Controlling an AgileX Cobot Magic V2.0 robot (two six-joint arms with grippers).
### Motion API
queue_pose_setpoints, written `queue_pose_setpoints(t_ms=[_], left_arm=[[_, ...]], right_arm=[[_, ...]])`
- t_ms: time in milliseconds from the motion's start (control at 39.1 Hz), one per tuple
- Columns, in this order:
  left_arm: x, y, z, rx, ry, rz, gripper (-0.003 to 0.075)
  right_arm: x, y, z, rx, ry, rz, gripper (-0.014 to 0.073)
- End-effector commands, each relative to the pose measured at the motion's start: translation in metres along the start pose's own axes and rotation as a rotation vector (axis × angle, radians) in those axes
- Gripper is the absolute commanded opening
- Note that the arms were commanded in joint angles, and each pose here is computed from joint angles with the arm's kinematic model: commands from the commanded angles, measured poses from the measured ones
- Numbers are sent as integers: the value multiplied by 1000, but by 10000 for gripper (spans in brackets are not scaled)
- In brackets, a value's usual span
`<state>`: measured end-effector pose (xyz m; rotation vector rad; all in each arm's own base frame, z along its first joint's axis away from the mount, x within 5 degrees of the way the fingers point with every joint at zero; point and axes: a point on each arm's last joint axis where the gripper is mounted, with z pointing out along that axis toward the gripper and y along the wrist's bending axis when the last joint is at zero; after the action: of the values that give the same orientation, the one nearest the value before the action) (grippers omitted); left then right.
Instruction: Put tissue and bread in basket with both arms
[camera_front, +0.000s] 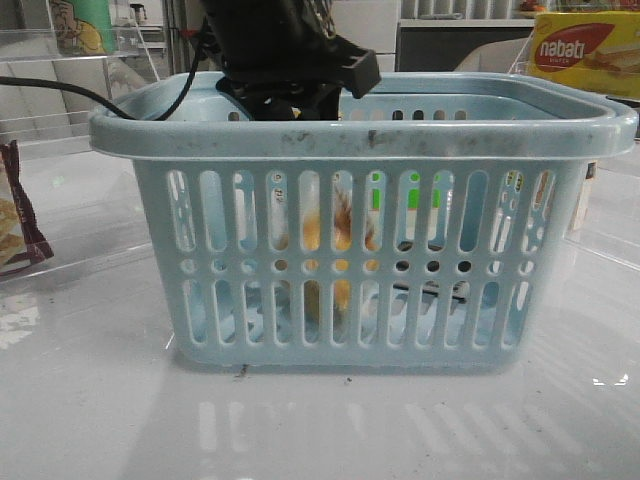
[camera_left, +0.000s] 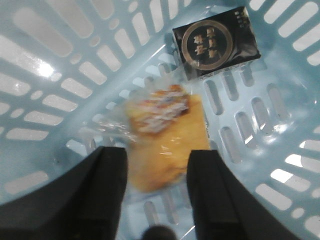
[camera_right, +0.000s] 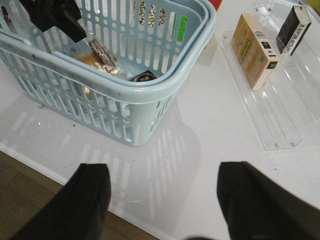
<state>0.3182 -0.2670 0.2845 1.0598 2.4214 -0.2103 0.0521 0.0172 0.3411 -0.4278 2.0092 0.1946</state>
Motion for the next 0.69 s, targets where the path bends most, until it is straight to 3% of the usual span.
queue_pose_setpoints(t_ms=[0,205,384,563,665], left_arm=[[-14,-2,-33,-5,-131,2,441],[-19,-1,-76,-24,-195,12,435],[-11,-3,-155,-43,-347,14,435],[19,-9,-235,-40,-532,4,435],[46,-13,-258,-32,-571,0,435]], right_arm=[[-12,0,-4,-4,-90,-8,550],[-12,0,-4,-4,-90,-8,550],[-12,0,-4,-4,-90,-8,550],[-12,0,-4,-4,-89,-8,550],[-12,0,-4,-4,-89,-8,550]])
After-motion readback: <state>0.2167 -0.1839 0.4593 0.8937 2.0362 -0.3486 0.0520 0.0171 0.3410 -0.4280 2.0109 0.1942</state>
